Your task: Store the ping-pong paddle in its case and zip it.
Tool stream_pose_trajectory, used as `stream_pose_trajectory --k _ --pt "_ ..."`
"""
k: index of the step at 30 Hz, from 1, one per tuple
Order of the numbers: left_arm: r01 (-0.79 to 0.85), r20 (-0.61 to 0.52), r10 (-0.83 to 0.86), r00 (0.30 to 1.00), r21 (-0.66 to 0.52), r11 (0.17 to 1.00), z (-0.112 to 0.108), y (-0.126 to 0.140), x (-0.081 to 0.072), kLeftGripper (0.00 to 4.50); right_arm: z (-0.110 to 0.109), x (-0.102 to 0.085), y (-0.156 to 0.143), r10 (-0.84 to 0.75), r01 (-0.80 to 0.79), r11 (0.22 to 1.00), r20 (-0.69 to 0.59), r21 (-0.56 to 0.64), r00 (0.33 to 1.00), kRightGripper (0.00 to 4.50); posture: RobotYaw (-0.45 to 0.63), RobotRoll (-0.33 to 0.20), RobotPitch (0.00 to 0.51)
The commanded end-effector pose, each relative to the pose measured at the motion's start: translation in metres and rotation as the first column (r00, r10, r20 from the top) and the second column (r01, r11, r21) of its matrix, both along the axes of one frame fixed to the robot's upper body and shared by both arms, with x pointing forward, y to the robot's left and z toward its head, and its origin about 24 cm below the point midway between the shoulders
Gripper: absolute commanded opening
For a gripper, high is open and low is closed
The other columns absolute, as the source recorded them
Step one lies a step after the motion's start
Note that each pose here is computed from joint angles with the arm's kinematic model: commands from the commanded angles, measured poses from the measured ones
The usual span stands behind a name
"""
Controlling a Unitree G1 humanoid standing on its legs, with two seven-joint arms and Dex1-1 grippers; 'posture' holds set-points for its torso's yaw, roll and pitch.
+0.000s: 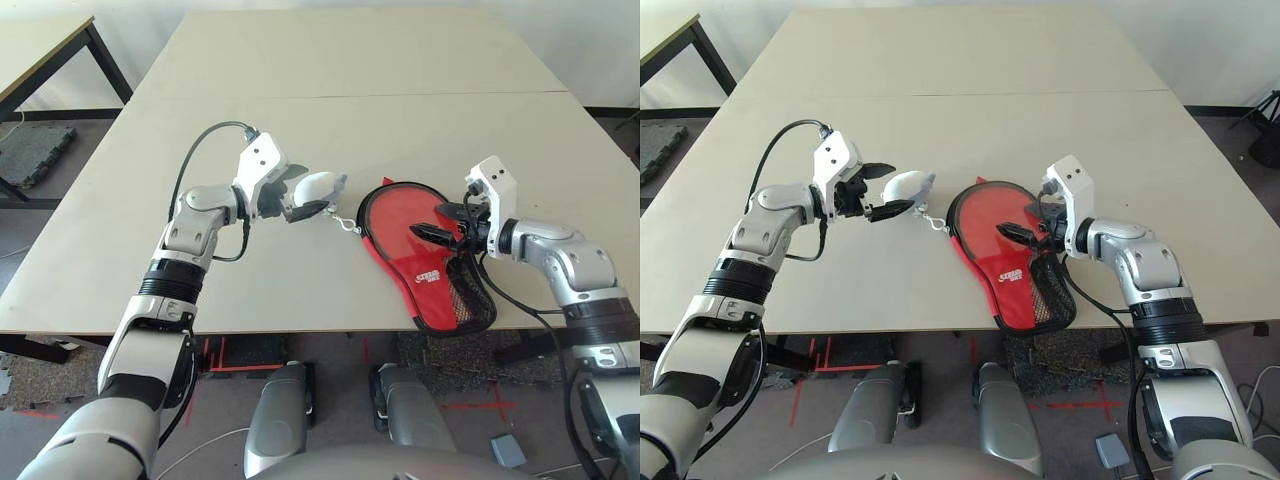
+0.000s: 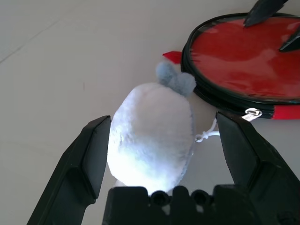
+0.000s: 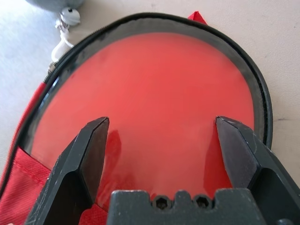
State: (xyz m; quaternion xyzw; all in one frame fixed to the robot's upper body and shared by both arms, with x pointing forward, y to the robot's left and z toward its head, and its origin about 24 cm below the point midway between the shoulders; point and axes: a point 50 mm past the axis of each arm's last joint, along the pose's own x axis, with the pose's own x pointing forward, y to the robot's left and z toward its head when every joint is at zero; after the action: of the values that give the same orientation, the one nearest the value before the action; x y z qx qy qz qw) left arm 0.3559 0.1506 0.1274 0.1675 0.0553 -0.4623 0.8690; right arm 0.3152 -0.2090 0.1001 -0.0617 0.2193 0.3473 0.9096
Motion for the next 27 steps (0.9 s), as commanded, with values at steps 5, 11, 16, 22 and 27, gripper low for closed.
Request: stream_pose_trajectory --k 5,11,16,22,27 --pt "-0.02 0.052 0.013 0.999 0.148 0.989 -0.014 -0.013 0.007 4.5 -0.02 -0.004 0.001 -0.02 0.017 1.0 -0.091 -0.025 0.996 4.48 0.1 0.0 0.13" --pt "-0.105 0.098 0.087 0.991 0.191 0.976 -0.015 -0.014 0.015 4.32 -0.022 -0.007 0.004 -0.015 0.014 1.0 -0.094 -0.019 0.995 4.5 0.09 0.0 0.134" --pt "-0.217 0.167 0.188 0.968 0.175 0.96 -0.002 -0.006 0.028 2.69 -0.022 -0.009 0.004 -0.016 0.014 1.0 -0.095 -0.014 0.995 4.5 0.09 0.0 0.133" --pt "-0.253 0.204 0.222 0.953 0.14 0.957 0.011 -0.009 0.038 0.62 -0.022 -0.008 0.005 -0.019 0.018 1.0 -0.093 -0.011 0.996 4.5 0.09 0.0 0.129" --pt "-0.238 0.22 0.206 0.954 0.132 0.962 0.017 -0.022 0.043 0.21 -0.024 -0.009 0.005 -0.019 0.018 1.0 -0.098 -0.014 0.995 4.5 0.09 0.0 0.129"
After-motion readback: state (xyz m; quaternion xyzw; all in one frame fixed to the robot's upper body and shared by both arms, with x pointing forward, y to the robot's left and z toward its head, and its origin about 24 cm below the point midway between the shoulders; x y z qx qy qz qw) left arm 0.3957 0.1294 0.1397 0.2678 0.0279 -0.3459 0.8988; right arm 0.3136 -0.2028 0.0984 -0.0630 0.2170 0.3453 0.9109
